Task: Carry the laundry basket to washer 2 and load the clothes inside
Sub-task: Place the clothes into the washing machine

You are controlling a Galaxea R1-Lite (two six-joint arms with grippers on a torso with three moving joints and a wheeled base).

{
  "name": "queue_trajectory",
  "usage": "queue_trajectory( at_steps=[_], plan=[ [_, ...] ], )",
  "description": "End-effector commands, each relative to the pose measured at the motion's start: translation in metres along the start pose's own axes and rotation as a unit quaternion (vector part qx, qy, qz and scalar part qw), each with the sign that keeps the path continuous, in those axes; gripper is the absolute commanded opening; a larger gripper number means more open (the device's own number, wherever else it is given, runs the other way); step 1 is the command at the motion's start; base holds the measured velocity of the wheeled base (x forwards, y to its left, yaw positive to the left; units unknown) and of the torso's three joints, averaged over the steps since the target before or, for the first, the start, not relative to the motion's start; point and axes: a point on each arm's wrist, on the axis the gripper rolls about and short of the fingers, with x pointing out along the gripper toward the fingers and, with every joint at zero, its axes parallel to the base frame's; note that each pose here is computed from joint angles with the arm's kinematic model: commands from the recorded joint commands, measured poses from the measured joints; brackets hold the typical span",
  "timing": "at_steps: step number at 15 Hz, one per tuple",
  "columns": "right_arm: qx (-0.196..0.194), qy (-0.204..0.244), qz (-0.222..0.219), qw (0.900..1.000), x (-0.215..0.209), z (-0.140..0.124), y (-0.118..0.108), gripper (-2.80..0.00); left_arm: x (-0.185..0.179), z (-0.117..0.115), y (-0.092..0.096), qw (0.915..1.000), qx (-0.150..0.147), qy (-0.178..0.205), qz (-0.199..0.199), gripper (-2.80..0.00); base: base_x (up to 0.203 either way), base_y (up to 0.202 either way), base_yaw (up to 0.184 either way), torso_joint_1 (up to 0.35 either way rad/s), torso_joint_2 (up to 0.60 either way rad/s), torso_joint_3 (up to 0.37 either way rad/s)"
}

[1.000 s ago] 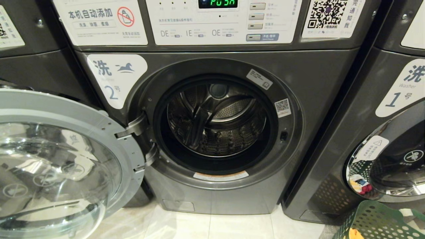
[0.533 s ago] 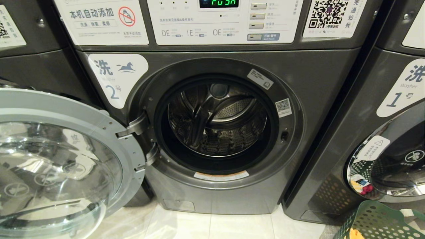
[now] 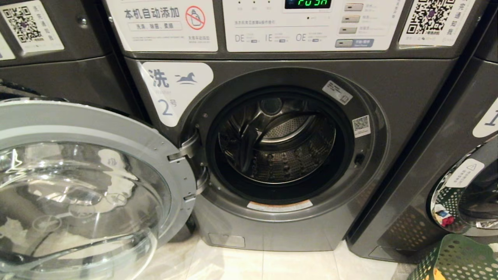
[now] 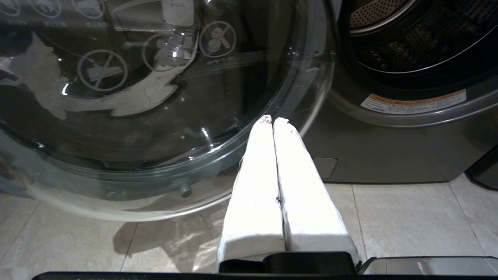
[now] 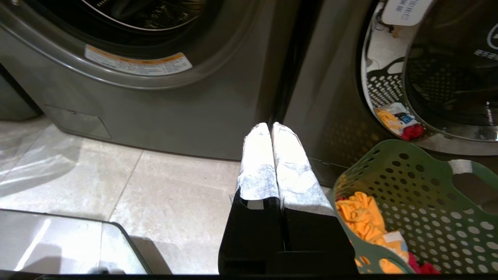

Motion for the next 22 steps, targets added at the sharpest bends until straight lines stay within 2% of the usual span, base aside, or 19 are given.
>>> queue_trajectory(
  at_steps=[1,6,14,22],
  plan=[
    [0.000,0.001,0.000,1.000,0.0001,0.0001,0.0000,-2.80,0.0000,0.0000,0.0000,1.0000,0.000,0.000,0.000,-2.80,0.000,0.194,0.000,-0.002,0.00,0.007],
    [0.000,0.001,0.001,1.000,0.0001,0.0001,0.0000,-2.80,0.0000,-0.0001,0.0000,1.0000,-0.002,0.001,0.000,-2.80,0.000,0.150,-0.001,0.003,0.00,0.002],
    [0.002,0.001,0.000,1.000,0.0001,0.0001,0.0000,-2.80,0.0000,-0.0001,0.0000,1.0000,-0.001,0.000,0.000,-2.80,0.000,0.000,0.000,0.001,0.00,-0.003],
    [0.005,0.002,0.000,1.000,0.0002,-0.0003,0.0000,-2.80,0.0000,-0.0001,0.0000,1.0000,-0.001,0.001,0.000,-2.80,0.000,0.000,0.000,0.004,0.00,-0.175]
  ],
)
